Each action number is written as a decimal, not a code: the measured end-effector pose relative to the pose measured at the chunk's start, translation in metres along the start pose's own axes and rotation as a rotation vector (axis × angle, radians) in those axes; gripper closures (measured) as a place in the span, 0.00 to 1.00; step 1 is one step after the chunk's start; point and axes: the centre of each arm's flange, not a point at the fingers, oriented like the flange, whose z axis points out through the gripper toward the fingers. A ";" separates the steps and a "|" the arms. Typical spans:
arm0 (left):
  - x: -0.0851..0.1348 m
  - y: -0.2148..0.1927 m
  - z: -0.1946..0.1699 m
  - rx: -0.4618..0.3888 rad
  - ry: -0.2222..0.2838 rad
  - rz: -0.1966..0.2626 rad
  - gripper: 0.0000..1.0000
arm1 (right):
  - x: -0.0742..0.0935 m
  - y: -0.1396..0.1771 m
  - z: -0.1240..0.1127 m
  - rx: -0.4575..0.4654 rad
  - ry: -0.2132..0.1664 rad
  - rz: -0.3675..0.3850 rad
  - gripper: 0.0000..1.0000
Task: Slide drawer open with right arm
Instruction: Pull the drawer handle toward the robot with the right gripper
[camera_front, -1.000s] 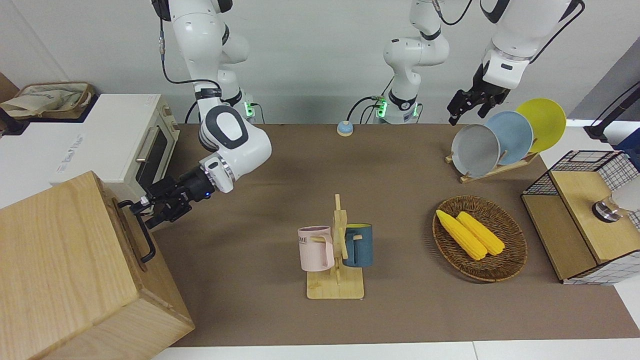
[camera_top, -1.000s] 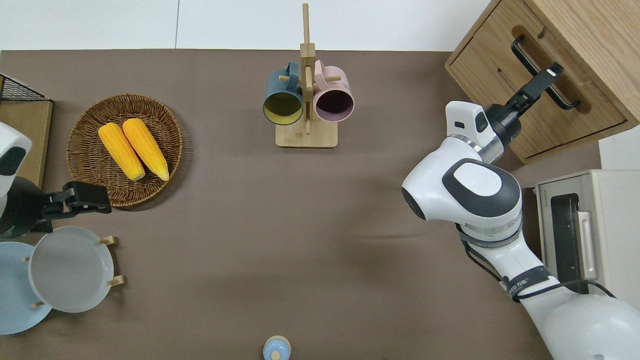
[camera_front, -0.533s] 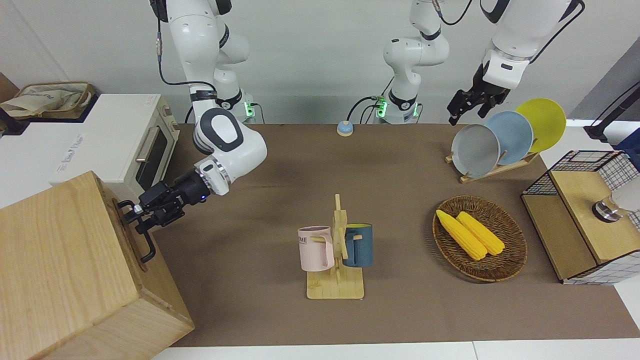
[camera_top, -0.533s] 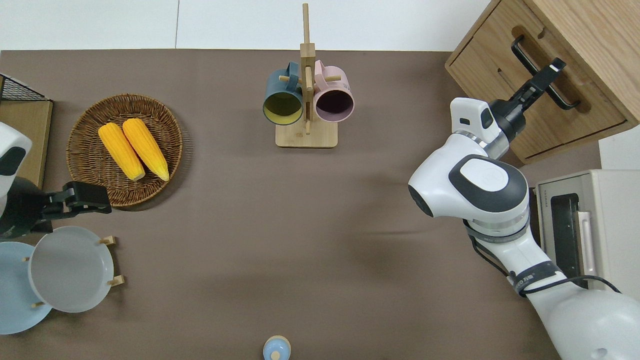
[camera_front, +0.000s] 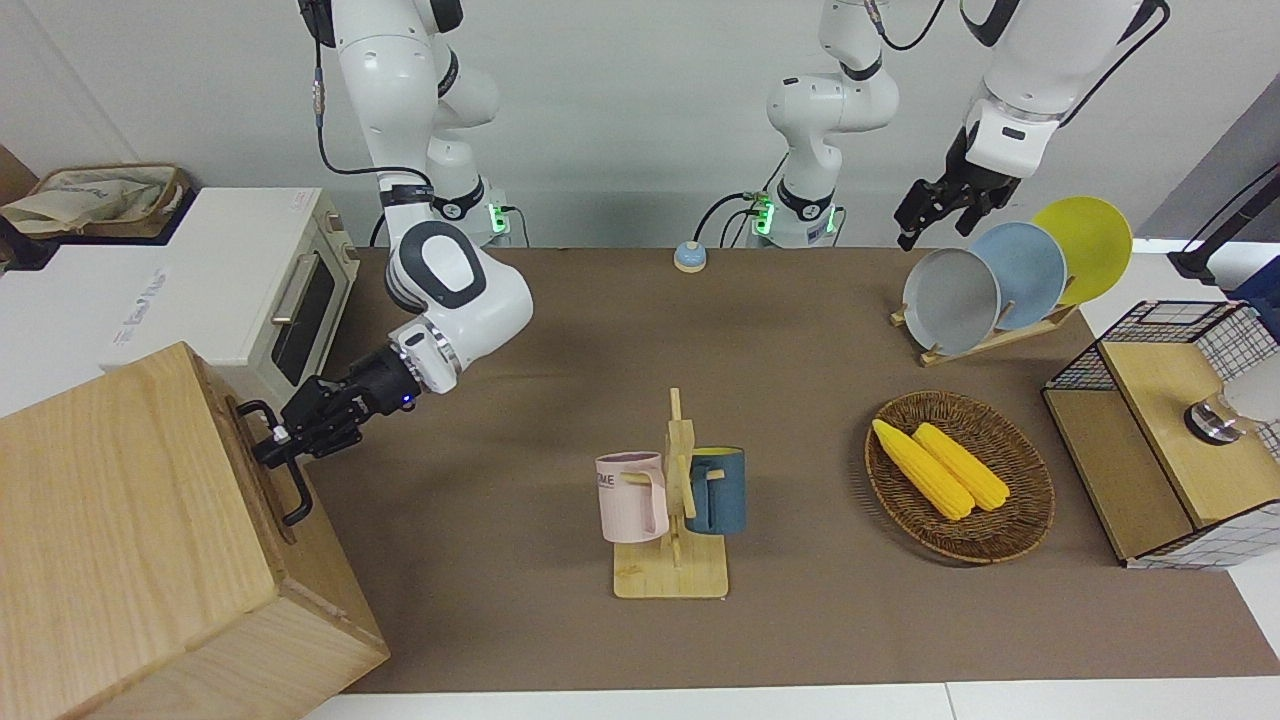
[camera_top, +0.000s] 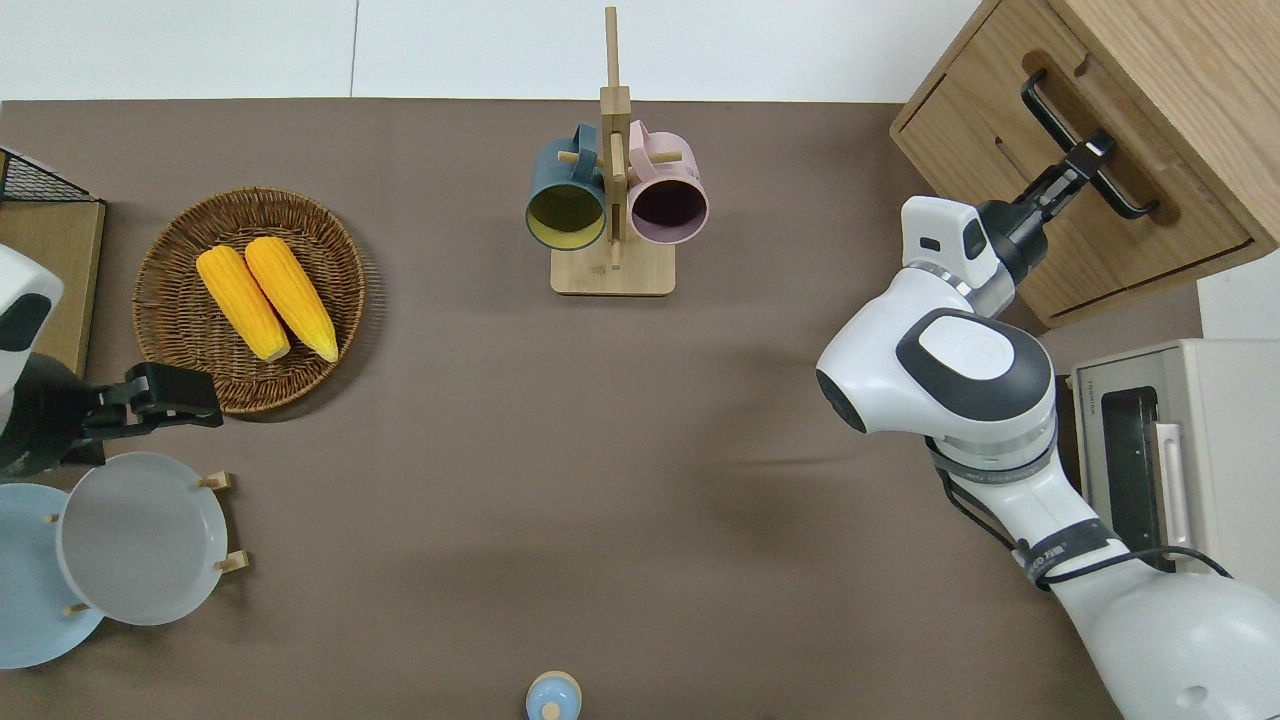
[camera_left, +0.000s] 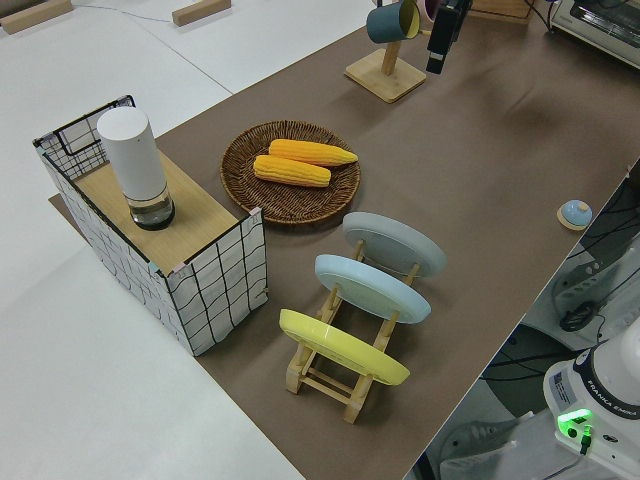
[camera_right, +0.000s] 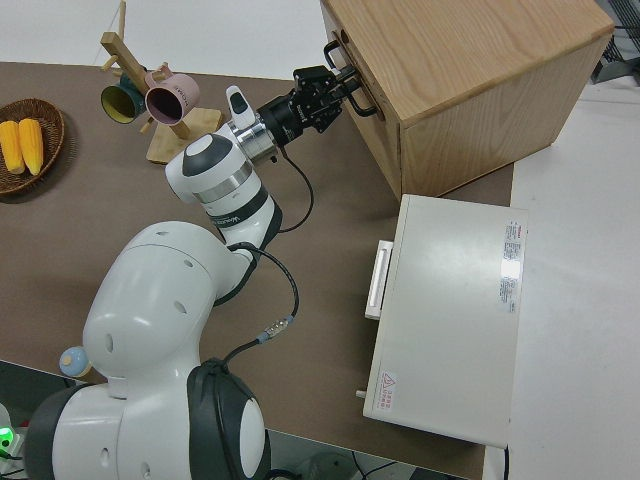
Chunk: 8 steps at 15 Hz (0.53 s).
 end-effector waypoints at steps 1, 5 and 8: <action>0.000 0.000 0.000 0.000 0.000 0.000 0.00 | 0.000 0.000 0.000 0.000 -0.001 0.003 0.82; 0.000 0.000 0.000 0.000 0.000 0.000 0.00 | 0.005 0.001 -0.012 0.004 -0.018 0.018 0.82; 0.000 0.000 0.000 0.000 0.000 0.000 0.00 | 0.014 0.004 -0.035 0.017 -0.052 0.042 0.83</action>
